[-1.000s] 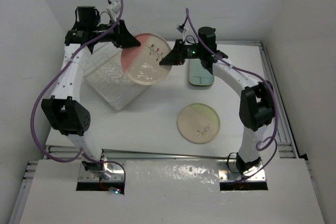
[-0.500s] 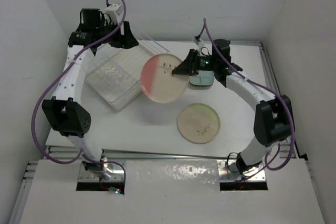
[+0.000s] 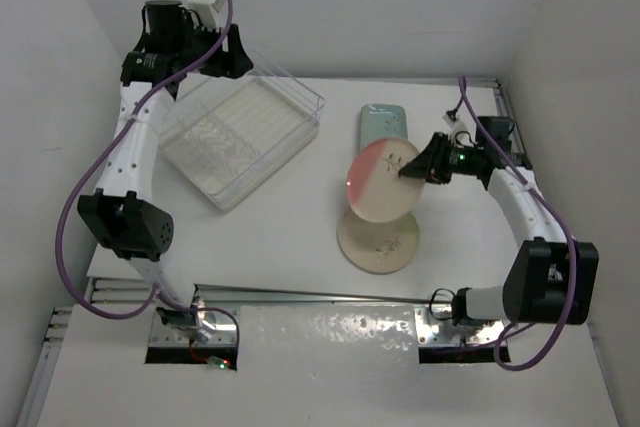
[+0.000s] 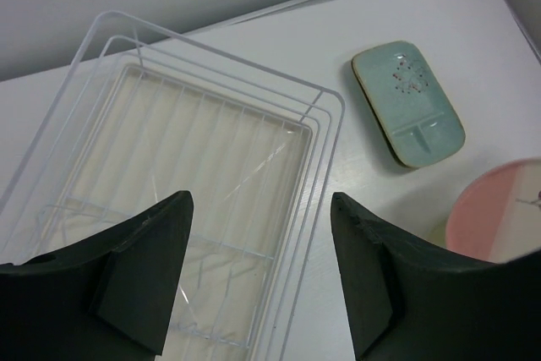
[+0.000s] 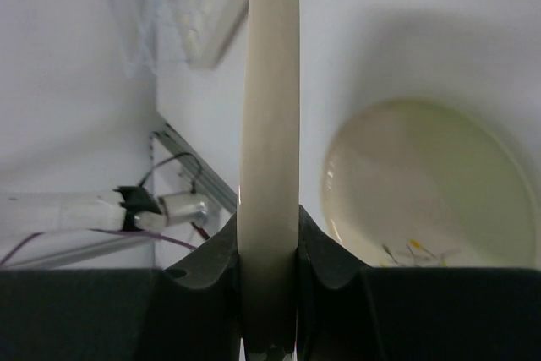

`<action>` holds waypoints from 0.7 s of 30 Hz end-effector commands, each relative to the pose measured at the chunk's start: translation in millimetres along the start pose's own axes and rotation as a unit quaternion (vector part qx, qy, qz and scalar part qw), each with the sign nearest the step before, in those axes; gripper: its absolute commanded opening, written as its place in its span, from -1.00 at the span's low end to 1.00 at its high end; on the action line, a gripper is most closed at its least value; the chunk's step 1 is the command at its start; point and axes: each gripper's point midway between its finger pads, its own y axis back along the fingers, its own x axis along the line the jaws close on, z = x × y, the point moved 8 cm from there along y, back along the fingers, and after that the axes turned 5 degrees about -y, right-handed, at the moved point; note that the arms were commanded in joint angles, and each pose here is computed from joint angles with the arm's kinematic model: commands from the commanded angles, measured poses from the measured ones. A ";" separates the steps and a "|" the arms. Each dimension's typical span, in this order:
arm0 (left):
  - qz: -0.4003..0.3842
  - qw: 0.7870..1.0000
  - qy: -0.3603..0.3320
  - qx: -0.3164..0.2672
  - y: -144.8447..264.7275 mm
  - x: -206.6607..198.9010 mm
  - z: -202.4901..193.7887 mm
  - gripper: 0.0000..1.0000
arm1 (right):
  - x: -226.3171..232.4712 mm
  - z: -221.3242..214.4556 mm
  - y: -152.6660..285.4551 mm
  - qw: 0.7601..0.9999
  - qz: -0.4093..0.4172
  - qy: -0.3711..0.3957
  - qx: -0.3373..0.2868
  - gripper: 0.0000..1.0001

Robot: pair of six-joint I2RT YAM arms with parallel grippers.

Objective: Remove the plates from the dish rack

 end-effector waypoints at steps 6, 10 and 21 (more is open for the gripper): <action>0.017 0.999 -0.020 -0.046 15.6 -0.4 31.9 0.28 | -42.4 -72.2 7.7 0.998 -0.046 -0.016 0.047 -1.00; 0.022 0.999 -0.025 -0.039 15.7 0.9 29.5 0.28 | -47.7 -77.1 2.2 0.997 -0.035 -0.047 0.042 -1.00; 0.014 0.999 -0.024 -0.038 15.1 -0.5 28.4 0.28 | -74.8 -103.7 -5.4 0.994 -0.051 -0.080 0.062 -1.00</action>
